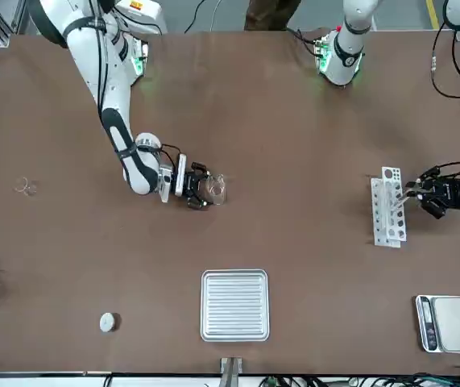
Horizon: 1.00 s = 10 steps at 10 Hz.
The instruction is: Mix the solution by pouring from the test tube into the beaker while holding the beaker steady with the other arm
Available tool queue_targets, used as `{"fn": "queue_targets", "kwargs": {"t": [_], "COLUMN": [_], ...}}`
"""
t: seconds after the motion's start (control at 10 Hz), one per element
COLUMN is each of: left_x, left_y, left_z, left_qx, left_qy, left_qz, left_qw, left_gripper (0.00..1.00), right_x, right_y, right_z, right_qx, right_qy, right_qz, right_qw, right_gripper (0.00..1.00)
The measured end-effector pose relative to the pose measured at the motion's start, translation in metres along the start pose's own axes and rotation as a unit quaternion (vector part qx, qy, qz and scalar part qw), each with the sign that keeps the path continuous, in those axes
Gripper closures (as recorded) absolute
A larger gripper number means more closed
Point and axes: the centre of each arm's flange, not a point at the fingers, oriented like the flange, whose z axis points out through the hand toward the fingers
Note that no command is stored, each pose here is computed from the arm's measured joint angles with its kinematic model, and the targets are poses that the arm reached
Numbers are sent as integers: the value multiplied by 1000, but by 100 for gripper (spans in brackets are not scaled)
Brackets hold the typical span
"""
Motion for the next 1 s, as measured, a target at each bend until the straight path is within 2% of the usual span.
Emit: {"fn": "queue_targets", "kwargs": {"t": [0.2, 0.4, 0.6, 1.0], "left_x": [2, 7, 19, 37], "left_y": [-1, -9, -21, -64], "left_z": [1, 11, 25, 99], "left_qx": [-1, -7, -12, -54], "left_qy": [0, 3, -11, -40], "left_qz": [2, -2, -5, -12], "left_qw": [1000, 1000, 1000, 998], "left_gripper": [78, 78, 78, 78], "right_x": [0, 0, 0, 0], "right_y": [0, 0, 0, 0], "right_z": [0, 0, 0, 0], "right_qx": [0, 0, 0, 0], "right_qy": [0, 0, 0, 0], "right_qz": [0, 0, 0, 0], "right_qw": [1000, 1000, 1000, 1000], "right_gripper": [28, 28, 28, 28]}}
